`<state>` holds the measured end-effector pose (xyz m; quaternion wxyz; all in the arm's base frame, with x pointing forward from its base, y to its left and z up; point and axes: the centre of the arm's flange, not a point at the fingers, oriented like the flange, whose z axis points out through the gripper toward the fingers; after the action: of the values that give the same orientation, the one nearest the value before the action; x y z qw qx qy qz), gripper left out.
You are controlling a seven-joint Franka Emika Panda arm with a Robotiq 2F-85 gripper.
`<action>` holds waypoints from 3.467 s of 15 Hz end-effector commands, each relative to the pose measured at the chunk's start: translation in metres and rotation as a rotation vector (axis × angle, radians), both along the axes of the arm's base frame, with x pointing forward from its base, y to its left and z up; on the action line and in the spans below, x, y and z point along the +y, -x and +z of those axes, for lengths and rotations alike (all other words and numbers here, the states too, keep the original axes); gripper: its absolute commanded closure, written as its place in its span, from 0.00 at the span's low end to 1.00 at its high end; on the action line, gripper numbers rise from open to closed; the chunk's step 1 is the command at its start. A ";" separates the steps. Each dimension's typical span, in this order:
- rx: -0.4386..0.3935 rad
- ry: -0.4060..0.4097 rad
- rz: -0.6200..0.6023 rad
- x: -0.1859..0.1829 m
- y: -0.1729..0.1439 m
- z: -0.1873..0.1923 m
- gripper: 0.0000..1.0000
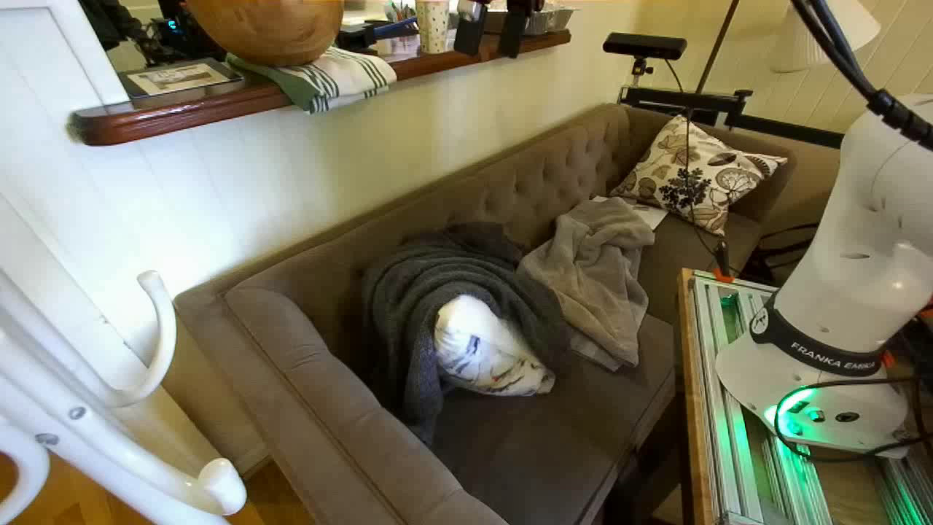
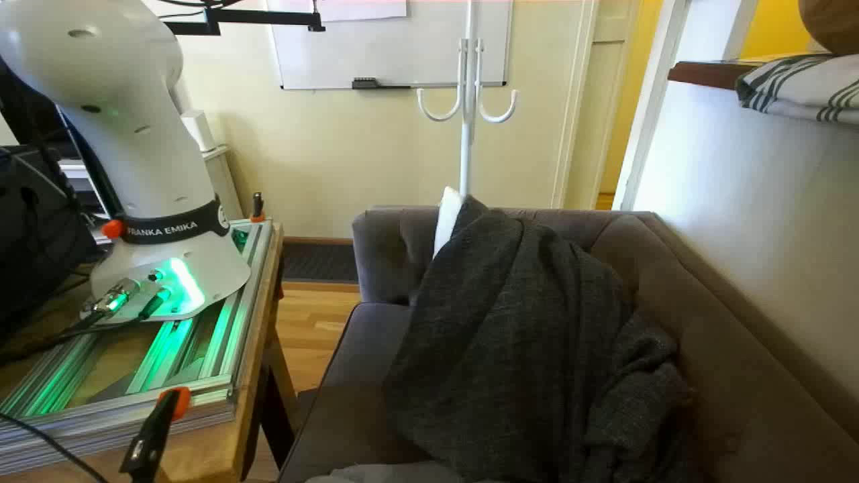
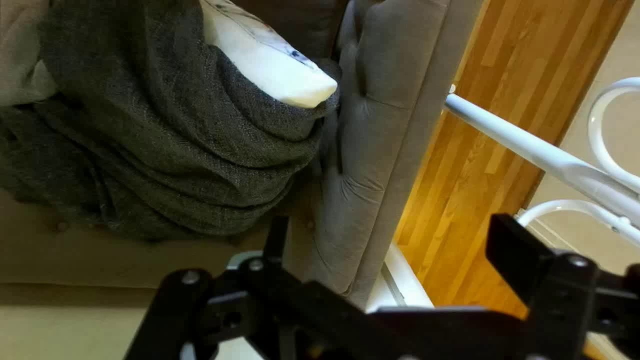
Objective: Move the grey cloth to the left.
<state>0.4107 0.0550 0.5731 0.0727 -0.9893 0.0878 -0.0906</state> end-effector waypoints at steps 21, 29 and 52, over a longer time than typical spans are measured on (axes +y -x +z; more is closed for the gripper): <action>0.198 -0.136 -0.680 -0.213 -0.048 -0.157 0.00; 0.376 -0.091 -0.758 -0.228 -0.038 -0.236 0.00; 0.154 -0.076 -1.124 -0.404 -0.069 -0.422 0.00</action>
<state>0.4794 -0.3494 0.1507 0.0423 -0.7907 0.6095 -0.0398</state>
